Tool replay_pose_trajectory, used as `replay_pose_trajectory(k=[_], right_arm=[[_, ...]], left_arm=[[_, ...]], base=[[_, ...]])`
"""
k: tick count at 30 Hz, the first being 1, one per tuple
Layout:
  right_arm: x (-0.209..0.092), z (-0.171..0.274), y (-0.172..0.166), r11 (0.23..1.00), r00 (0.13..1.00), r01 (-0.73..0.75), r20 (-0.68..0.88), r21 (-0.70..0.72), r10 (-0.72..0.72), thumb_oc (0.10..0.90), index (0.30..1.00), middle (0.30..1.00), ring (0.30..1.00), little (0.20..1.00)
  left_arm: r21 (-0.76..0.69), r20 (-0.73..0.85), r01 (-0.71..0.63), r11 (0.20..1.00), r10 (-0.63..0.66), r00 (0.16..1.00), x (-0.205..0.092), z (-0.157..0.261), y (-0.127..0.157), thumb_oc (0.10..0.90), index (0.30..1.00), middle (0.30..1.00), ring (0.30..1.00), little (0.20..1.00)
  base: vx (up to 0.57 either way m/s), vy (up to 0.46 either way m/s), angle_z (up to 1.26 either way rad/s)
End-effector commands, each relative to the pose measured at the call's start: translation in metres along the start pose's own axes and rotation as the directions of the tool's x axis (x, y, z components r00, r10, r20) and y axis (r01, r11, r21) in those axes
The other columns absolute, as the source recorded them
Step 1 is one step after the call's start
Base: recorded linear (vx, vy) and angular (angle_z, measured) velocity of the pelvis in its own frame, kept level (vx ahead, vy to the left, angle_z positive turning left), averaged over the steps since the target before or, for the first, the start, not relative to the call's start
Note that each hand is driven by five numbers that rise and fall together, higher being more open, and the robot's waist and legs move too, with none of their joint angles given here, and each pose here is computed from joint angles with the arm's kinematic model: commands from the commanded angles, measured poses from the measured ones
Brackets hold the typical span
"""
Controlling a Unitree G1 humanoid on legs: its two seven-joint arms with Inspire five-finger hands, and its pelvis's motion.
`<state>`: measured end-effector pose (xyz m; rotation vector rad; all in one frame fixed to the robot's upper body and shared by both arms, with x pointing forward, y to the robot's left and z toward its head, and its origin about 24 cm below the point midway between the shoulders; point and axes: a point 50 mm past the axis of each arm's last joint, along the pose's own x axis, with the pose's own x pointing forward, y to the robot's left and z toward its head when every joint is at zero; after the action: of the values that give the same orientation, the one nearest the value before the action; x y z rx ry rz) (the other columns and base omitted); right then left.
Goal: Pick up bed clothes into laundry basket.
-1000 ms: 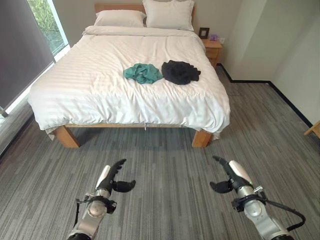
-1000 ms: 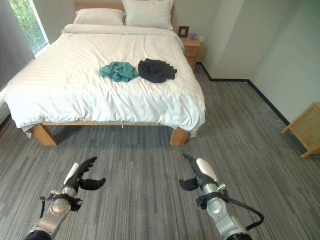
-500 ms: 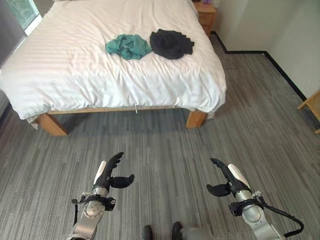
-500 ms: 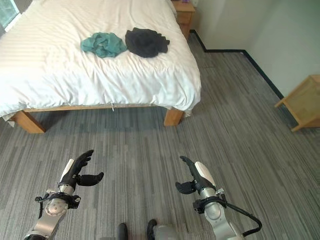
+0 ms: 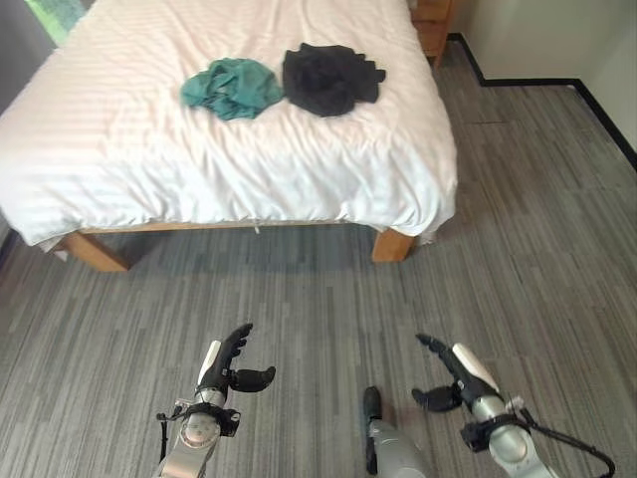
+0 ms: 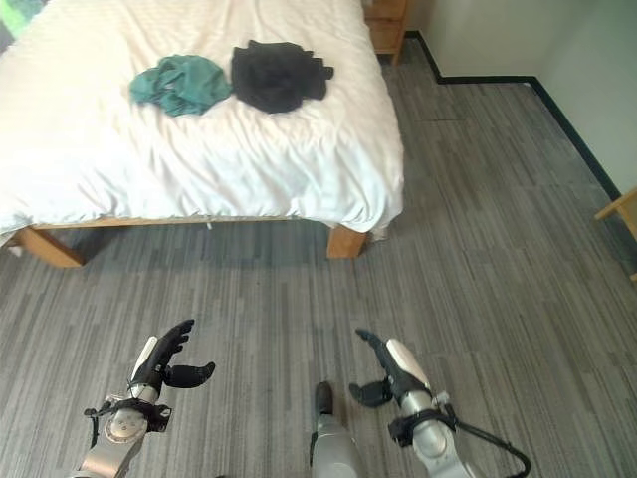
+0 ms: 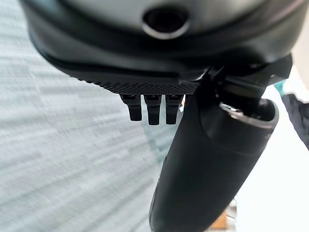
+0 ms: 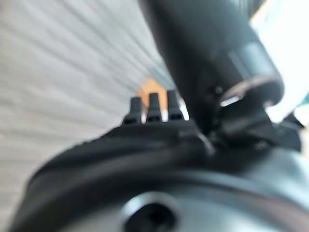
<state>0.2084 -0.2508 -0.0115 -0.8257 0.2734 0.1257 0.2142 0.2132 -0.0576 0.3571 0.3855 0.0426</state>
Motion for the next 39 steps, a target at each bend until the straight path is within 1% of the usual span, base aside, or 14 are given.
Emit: replay_pose_trajectory(k=[1, 3, 7, 12, 17, 20, 24, 28, 31, 32, 34, 35, 37, 39], right_arm=[[0.011, 0.047, -0.049, 0.983, 0.954, 0.186, 0.240, -0.009, -0.178, 0.800, 0.900, 0.900, 0.900, 0.900], [0.011, 0.046, -0.057, 0.978, 0.951, 0.209, 0.238, -0.026, -0.197, 0.800, 0.900, 0.900, 0.900, 0.900], [0.008, 0.039, -0.059, 0.974, 0.954, 0.224, 0.212, -0.028, -0.213, 0.800, 0.900, 0.900, 0.900, 0.900], [0.002, 0.028, -0.057, 0.971, 0.959, 0.235, 0.175, -0.041, -0.225, 0.800, 0.900, 0.900, 0.900, 0.900], [0.003, 0.027, -0.051, 0.971, 0.961, 0.232, 0.171, -0.061, -0.218, 0.800, 0.900, 0.900, 0.900, 0.900], [0.002, 0.031, -0.050, 0.967, 0.955, 0.249, 0.181, -0.062, -0.235, 0.800, 0.900, 0.900, 0.900, 0.900], [0.009, 0.040, -0.055, 0.952, 0.936, 0.304, 0.197, -0.043, -0.290, 0.800, 0.900, 0.900, 0.900, 0.900], [0.021, 0.054, -0.080, 0.897, 0.881, 0.440, 0.213, -0.041, -0.423, 0.800, 0.900, 0.900, 0.900, 0.900], [0.024, 0.065, -0.102, 0.862, 0.837, 0.507, 0.232, 0.009, -0.495, 0.800, 0.900, 0.900, 0.900, 0.900], [0.024, 0.065, -0.102, 0.862, 0.838, 0.507, 0.232, 0.009, -0.495, 0.800, 0.900, 0.900, 0.900, 0.900], [0.025, 0.073, -0.120, 0.838, 0.812, 0.545, 0.270, -0.035, -0.517, 0.800, 0.900, 0.900, 0.900, 0.900], [0.024, 0.086, -0.140, 0.803, 0.780, 0.588, 0.331, -0.097, -0.531, 0.800, 0.900, 0.900, 0.900, 0.900], [0.021, 0.091, -0.147, 0.792, 0.772, 0.598, 0.356, -0.127, -0.526, 0.800, 0.900, 0.900, 0.900, 0.900], [0.012, 0.107, -0.168, 0.738, 0.734, 0.645, 0.427, -0.196, -0.528, 0.800, 0.900, 0.900, 0.900, 0.900]], left_arm=[[-0.020, 0.270, -0.072, 0.997, 0.075, 0.960, 0.012, 0.057, 0.024, 0.800, 0.900, 0.900, 0.900, 0.900], [-0.032, 0.274, -0.065, 0.997, 0.071, 0.959, 0.012, 0.058, 0.021, 0.800, 0.900, 0.900, 0.900, 0.900], [-0.036, 0.283, -0.047, 0.998, 0.055, 0.958, 0.010, 0.058, 0.018, 0.800, 0.900, 0.900, 0.900, 0.900], [-0.019, 0.257, -0.034, 0.999, 0.038, 0.966, 0.009, 0.051, 0.014, 0.800, 0.900, 0.900, 0.900, 0.900], [-0.016, 0.216, -0.043, 0.999, 0.046, 0.975, 0.003, 0.038, 0.013, 0.800, 0.900, 0.900, 0.900, 0.900], [0.010, 0.228, -0.042, 0.999, 0.039, 0.973, 0.004, 0.043, 0.018, 0.800, 0.900, 0.900, 0.900, 0.900], [0.076, 0.249, -0.073, 0.994, 0.052, 0.967, 0.007, 0.050, 0.037, 0.800, 0.900, 0.900, 0.900, 0.900], [0.097, 0.241, -0.130, 0.987, 0.104, 0.965, 0.009, 0.051, 0.054, 0.800, 0.900, 0.900, 0.900, 0.900], [0.098, 0.215, -0.135, 0.986, 0.111, 0.970, 0.007, 0.044, 0.058, 0.800, 0.900, 0.900, 0.900, 0.900], [0.098, 0.215, -0.135, 0.986, 0.111, 0.970, 0.007, 0.044, 0.058, 0.800, 0.900, 0.900, 0.900, 0.900], [0.111, 0.200, -0.124, 0.986, 0.100, 0.975, 0.005, 0.039, 0.059, 0.800, 0.900, 0.900, 0.900, 0.900], [0.121, 0.176, -0.108, 0.987, 0.085, 0.981, 0.005, 0.034, 0.058, 0.800, 0.900, 0.900, 0.900, 0.900], [0.125, 0.164, -0.101, 0.987, 0.080, 0.983, 0.006, 0.032, 0.056, 0.800, 0.900, 0.900, 0.900, 0.900], [0.127, 0.157, -0.076, 0.989, 0.056, 0.986, 0.009, 0.032, 0.051, 0.800, 0.900, 0.900, 0.900, 0.900]], base=[[0.23, -0.205, -0.14], [0.28, -0.116, -0.28], [0.28, 0.055, -0.08], [0.41, 0.191, -0.09], [0.39, 0.197, -0.40], [0.31, 0.201, -0.55], [0.22, 0.200, -0.29], [0.18, 0.191, -0.17], [0.24, 0.018, -0.06], [0.20, -0.032, 0.04], [0.29, -0.049, 0.20], [0.35, -0.035, 0.36], [0.40, -0.036, 0.54], [0.44, -0.064, 0.95]])
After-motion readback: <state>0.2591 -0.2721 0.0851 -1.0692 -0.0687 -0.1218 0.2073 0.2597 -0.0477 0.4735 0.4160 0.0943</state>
